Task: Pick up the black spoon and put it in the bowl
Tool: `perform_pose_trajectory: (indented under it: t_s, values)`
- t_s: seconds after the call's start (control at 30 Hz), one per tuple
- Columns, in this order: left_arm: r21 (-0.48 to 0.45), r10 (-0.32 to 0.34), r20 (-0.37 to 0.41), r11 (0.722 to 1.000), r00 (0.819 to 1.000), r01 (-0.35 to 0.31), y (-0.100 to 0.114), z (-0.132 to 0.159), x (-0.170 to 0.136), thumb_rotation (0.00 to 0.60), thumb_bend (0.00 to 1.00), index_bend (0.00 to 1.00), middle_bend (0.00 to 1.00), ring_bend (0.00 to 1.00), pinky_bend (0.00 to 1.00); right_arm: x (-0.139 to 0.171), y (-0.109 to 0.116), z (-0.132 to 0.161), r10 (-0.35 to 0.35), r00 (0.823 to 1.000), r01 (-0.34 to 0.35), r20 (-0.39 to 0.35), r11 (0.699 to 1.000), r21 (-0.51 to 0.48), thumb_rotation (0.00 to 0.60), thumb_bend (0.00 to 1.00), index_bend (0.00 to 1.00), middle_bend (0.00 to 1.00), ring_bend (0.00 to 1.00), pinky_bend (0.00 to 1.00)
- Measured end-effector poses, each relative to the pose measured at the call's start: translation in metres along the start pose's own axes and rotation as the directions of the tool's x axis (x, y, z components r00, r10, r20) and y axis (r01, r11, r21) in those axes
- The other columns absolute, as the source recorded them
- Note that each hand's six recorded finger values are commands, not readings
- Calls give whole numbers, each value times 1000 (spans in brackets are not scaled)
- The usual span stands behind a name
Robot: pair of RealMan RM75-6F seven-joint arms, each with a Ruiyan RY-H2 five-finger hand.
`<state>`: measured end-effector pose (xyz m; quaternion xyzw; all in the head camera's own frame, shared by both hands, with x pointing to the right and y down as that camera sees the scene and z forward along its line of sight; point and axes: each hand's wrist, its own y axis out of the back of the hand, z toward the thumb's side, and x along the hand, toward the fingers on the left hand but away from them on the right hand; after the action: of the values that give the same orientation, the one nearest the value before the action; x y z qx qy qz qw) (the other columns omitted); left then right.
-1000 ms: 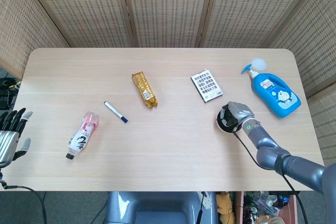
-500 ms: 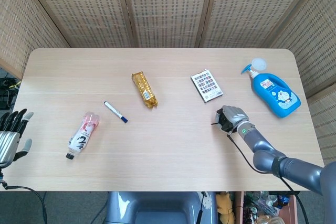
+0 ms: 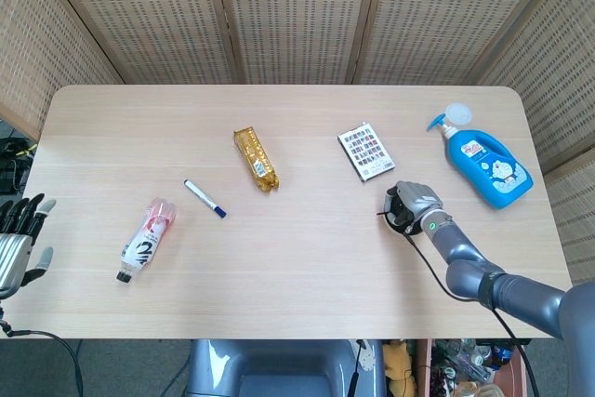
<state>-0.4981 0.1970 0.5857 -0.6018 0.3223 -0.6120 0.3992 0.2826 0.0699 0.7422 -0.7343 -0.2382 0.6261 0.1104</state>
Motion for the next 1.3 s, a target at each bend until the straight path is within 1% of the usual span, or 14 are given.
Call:
perform_pose_trajectory:
  t_s: [0.13, 0.27, 0.4, 0.5, 0.6, 0.67, 0.73, 0.77, 0.83, 0.97, 1.23, 1.3]
  values:
    - [-1, -1, 7, 1000, 1000, 1, 0, 2, 2, 600, 475, 20, 24, 0, 0, 4, -2, -3, 5, 1000, -5, 6, 1000, -3, 600, 645, 693, 932, 972, 962]
    - [-5, 2, 7, 1000, 1000, -2, 0, 2, 2, 600, 476, 20, 22, 0, 0, 8, -9, 5, 22, 1000, -22, -15, 1000, 0, 600, 645, 693, 932, 972, 962]
    - [-5, 3, 0, 1000, 1000, -3, 0, -1, -1, 600, 475, 20, 22, 0, 0, 9, -6, 13, 5, 999, -5, -36, 1000, 5, 600, 645, 693, 932, 972, 962]
    - [-6, 2, -6, 1000, 1000, -2, 0, -3, -3, 600, 475, 20, 22, 0, 0, 9, -2, 14, -8, 999, 8, -38, 1000, 9, 600, 635, 693, 932, 973, 964]
    - [-6, 1, -6, 1000, 1000, -1, -1, -3, -3, 600, 476, 20, 22, 0, 0, 9, -1, 11, -11, 999, 12, -35, 1000, 13, 600, 515, 674, 933, 976, 970]
    - [-6, 0, -5, 1000, 1000, 0, -1, -3, -3, 600, 476, 20, 22, 0, 0, 10, -2, 10, -12, 999, 12, -33, 1000, 14, 600, 401, 632, 933, 976, 970]
    - [-7, 1, -2, 1000, 1000, -1, -1, -2, -3, 600, 475, 20, 21, 0, 0, 11, -2, 8, -13, 999, 14, -33, 1000, 16, 600, 317, 597, 933, 976, 970]
    - [-7, 2, 0, 1000, 1000, -2, 0, -1, -3, 600, 475, 20, 21, 0, 0, 12, -1, 7, -16, 999, 16, -33, 1000, 16, 600, 277, 579, 934, 975, 970]
    - [-8, 6, 6, 1000, 1000, -5, 1, 0, -2, 600, 476, 20, 20, 0, 0, 13, 0, 6, -25, 999, 26, -33, 1000, 16, 600, 228, 558, 933, 976, 971]
    - [-7, 11, 8, 1000, 1000, -11, 2, 1, -2, 600, 476, 20, 20, 0, 0, 15, 3, 5, -42, 998, 42, -39, 999, 16, 600, 185, 533, 933, 976, 970]
    - [-9, 13, 4, 1000, 1000, -13, 4, 0, -3, 600, 475, 20, 20, 0, 0, 26, 20, 9, -100, 993, 98, -65, 995, -33, 600, 171, 528, 921, 976, 970]
    - [-12, 15, 0, 1000, 1000, -15, 5, 0, -4, 600, 475, 20, 20, 0, 0, 31, 27, 9, -125, 989, 121, -73, 991, -59, 600, 170, 528, 910, 975, 970]
